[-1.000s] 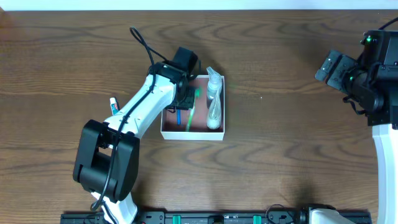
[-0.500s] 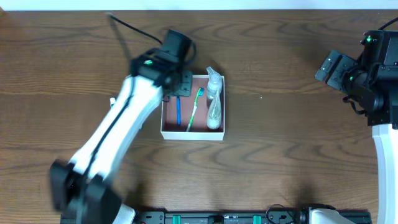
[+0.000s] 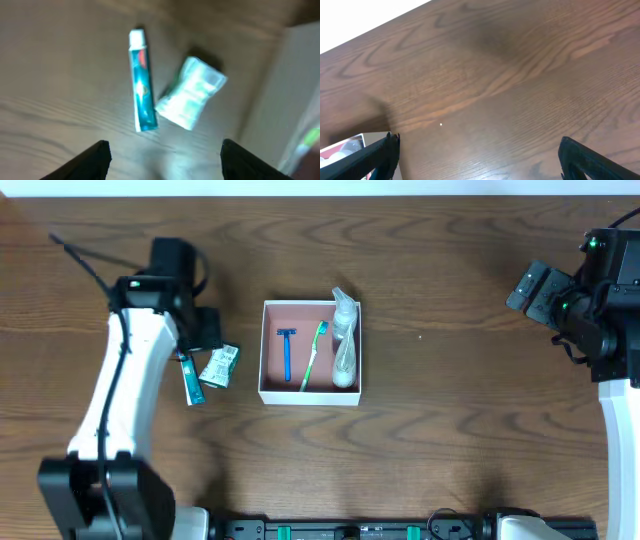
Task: Pack container
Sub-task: 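Grasp the Colgate toothpaste tube with the left gripper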
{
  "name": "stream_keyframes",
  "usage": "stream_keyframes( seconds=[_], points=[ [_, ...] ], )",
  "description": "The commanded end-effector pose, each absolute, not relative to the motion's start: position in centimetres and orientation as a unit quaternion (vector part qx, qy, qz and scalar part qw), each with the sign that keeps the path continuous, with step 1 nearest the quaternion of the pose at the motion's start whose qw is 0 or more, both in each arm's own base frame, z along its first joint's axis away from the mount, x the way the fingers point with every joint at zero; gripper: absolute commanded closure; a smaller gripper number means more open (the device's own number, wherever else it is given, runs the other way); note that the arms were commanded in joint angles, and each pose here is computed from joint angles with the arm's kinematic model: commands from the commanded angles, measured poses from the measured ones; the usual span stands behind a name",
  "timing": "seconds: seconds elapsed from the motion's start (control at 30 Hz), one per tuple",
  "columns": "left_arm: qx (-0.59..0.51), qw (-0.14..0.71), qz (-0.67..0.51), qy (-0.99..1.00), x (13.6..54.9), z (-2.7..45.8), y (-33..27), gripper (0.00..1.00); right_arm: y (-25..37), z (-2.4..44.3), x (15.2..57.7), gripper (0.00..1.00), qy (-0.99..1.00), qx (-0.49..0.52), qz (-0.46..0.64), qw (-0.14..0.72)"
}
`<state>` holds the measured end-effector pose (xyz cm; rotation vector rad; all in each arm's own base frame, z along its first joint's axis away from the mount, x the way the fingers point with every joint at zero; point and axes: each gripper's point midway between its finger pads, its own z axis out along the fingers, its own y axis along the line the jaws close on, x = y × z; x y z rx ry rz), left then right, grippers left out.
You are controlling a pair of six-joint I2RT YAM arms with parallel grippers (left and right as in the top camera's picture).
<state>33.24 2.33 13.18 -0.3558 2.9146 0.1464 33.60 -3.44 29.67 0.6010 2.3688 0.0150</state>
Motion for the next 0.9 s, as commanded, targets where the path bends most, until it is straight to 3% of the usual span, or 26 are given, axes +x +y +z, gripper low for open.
stream_keyframes(
  seconds=[0.0,0.23,0.53,0.73,0.87],
  points=[
    [-0.148,0.055,0.027,0.987,32.6,9.5,3.6,0.28,-3.7,29.6,33.6,0.01,0.910,0.234,0.004,0.341],
    [-0.177,0.020,0.031,0.984,33.7,3.7,5.8,0.30,-3.7,29.6,33.6,0.01,0.910,0.234,0.004,0.341],
    [-0.183,0.009,0.033,0.983,34.7,0.0,7.1,0.31,-3.7,29.6,33.6,0.01,0.910,0.234,0.004,0.341],
    [-0.193,-0.009,0.033,0.981,34.1,-1.0,7.8,0.49,-3.7,29.6,33.6,0.01,0.910,0.234,0.004,0.341],
    [-0.191,-0.007,0.033,0.981,34.1,-0.9,8.0,0.71,-3.7,29.6,33.6,0.01,0.910,0.234,0.004,0.341]
  ],
)
